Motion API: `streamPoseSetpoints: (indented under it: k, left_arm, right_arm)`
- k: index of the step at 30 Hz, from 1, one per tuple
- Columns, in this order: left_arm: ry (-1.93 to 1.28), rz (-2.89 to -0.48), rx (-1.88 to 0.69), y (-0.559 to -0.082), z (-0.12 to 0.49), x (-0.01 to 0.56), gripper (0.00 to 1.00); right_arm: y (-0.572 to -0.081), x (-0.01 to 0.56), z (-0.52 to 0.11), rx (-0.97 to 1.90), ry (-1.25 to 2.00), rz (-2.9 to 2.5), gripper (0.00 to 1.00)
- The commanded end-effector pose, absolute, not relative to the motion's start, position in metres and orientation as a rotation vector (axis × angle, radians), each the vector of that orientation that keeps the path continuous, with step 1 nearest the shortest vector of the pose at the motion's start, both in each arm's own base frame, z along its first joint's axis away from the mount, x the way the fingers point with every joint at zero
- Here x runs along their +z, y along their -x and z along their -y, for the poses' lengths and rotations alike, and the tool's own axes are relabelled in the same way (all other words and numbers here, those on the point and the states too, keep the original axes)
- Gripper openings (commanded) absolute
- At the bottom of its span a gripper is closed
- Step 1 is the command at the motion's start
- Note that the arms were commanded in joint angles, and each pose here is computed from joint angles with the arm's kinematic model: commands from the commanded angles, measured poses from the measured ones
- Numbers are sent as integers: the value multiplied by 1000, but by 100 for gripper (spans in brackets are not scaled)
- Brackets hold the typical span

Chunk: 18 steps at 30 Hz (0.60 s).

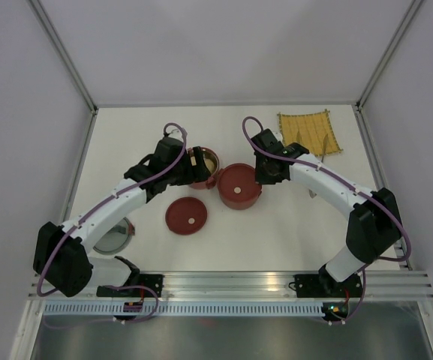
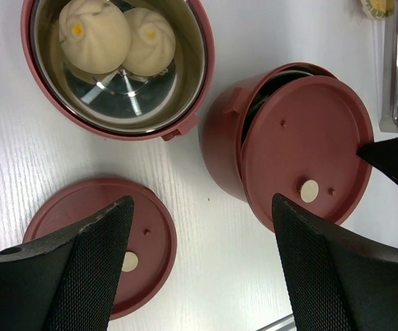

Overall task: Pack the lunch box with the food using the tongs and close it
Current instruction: Close the box lid on the packing box.

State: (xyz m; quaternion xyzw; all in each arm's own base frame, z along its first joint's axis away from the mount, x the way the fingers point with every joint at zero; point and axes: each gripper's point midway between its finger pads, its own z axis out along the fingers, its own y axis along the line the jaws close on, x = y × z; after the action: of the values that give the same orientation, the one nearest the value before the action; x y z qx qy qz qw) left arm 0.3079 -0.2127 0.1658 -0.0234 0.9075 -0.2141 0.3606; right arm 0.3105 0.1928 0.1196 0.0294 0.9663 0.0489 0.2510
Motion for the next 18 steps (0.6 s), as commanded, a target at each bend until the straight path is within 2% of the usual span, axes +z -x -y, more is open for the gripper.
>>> streamPoseSetpoints:
  k: [1, 18]
  left_arm:
    - [5, -2266, -607, -320, 224, 188, 86]
    - [-31, -2298, -650, -321, 235, 178, 85]
  right_arm:
    - [-322, 127, -191, 124, -118, -2582, 0]
    - [-344, 127, -197, 143, -114, -2551, 1]
